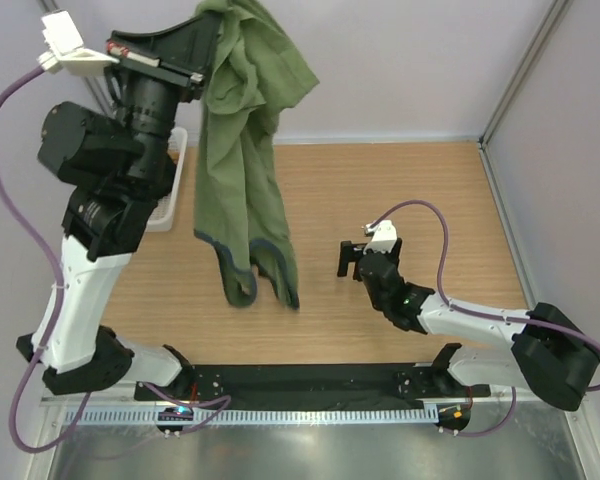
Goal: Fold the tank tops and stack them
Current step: Move the tank top to the center of the board, then flatten the tank top out
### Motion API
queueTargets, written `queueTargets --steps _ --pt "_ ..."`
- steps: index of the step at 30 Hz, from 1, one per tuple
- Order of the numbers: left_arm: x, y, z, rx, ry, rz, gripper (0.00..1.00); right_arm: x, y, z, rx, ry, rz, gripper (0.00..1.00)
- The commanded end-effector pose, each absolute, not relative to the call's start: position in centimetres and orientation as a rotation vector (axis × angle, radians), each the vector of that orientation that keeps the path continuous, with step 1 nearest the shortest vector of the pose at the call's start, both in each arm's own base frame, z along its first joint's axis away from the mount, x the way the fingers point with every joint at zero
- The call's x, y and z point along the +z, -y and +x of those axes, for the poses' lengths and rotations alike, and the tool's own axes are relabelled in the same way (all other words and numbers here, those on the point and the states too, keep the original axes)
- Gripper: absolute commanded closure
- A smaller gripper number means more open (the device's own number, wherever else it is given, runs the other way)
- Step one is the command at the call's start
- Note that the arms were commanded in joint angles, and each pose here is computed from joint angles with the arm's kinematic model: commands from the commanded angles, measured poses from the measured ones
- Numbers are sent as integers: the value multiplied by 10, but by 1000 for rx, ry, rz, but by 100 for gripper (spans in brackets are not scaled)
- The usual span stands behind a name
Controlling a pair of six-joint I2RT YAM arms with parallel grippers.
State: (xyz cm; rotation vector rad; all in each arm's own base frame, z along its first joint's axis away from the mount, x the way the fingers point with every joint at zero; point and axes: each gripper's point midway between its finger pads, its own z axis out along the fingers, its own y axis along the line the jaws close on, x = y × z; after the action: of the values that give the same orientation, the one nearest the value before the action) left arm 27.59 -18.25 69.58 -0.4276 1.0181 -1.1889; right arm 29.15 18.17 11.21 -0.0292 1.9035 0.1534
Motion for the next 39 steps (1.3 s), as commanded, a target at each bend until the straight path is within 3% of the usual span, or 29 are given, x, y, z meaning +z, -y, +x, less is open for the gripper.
queueTargets --steps 1,5,8,9,11,12,16,18,23,29,30,32,39 --pt "666 232 313 -1152 -1148 -394 100 140 -162 297 156 -1793 133 6" --pt "601 219 384 -1068 -1288 -568 98 146 -150 294 170 -1761 186 6" --pt "505 206 452 -1135 -1470 -700 100 145 -144 293 183 -1757 210 7" --pt "453 204 470 -1105 -1562 -737 87 145 -142 294 186 -1756 219 7" --pt "396 184 494 -1019 -1660 -806 41 142 -143 294 191 -1768 208 7" --pt "359 179 499 -972 -1735 -834 3 142 -147 295 203 -1774 197 8" --pt "299 156 498 -842 -1824 -844 0 137 -161 295 256 -1800 136 8" --pt "308 149 488 -826 -1786 -820 1 135 -168 296 277 -1812 105 10" --pt "310 158 449 -805 -1857 -674 4 120 -196 297 338 -1895 -8 22" --pt "270 185 379 -502 -2100 -387 3 106 -222 285 428 -2039 -121 32" --pt "250 183 367 -454 -2149 -369 3 117 -229 286 448 -2054 -124 40" --pt "241 182 347 -432 -2165 -333 0 107 -231 264 471 -2174 -174 47" --pt "189 140 313 -287 -2164 -403 0 107 -231 184 566 -2289 -161 45"
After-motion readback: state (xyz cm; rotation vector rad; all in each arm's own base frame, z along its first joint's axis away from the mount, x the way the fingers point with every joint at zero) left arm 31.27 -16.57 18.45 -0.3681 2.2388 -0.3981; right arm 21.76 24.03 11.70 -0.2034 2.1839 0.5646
